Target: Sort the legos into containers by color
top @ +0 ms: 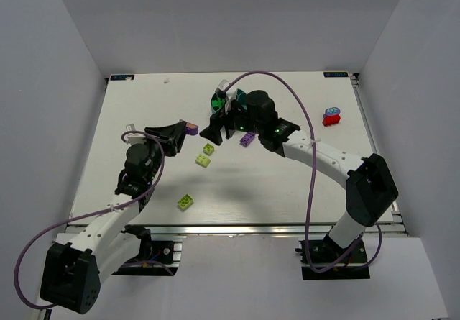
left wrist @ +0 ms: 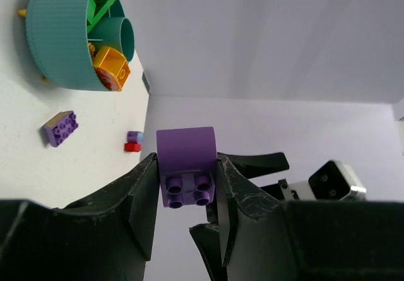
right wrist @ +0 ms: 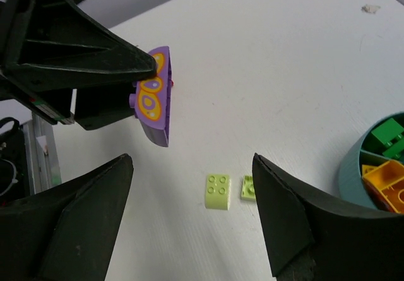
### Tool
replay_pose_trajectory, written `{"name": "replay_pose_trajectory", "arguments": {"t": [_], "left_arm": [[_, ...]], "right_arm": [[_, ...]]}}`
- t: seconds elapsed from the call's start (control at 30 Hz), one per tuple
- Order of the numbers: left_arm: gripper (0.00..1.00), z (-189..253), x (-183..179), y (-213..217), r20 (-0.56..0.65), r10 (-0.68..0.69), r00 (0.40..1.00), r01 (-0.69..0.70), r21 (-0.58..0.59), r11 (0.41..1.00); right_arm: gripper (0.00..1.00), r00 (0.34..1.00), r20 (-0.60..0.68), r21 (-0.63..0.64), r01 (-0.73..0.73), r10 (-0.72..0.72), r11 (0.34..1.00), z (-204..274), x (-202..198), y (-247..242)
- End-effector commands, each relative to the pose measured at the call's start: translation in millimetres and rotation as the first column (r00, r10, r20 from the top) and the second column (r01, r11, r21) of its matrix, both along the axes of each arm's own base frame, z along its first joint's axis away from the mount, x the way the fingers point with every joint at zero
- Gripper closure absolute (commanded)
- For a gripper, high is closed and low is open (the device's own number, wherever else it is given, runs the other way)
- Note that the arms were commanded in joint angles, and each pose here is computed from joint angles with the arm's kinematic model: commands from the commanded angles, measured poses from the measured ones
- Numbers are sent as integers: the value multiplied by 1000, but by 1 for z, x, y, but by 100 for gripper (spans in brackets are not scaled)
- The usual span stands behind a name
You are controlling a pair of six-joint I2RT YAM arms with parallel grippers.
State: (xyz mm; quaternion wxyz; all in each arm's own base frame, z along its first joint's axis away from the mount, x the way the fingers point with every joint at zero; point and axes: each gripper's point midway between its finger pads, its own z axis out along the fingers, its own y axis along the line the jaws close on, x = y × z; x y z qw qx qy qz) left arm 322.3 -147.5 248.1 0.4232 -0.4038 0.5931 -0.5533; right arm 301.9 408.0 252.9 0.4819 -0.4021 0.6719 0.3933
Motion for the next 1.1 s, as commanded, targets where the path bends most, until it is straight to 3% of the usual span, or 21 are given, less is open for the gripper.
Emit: {"name": "replay_pose_trajectory", "arguments": {"t": [0.0,0.53,1.07], "left_arm": [[99,11,0,9,-7,54,998,-55,-107,993],[100,2,0,1,-31,24,999,-30,-230,973],[100,0,-4,2,-28,23,999,-30,-297,955]], "right_arm": [[19,994,100,166,-54,37,985,56,-9,8],[21,994,55,180,-103,94,978,36,-7,41],[33,993,53,191,-116,107,975,30,-3,60]]}}
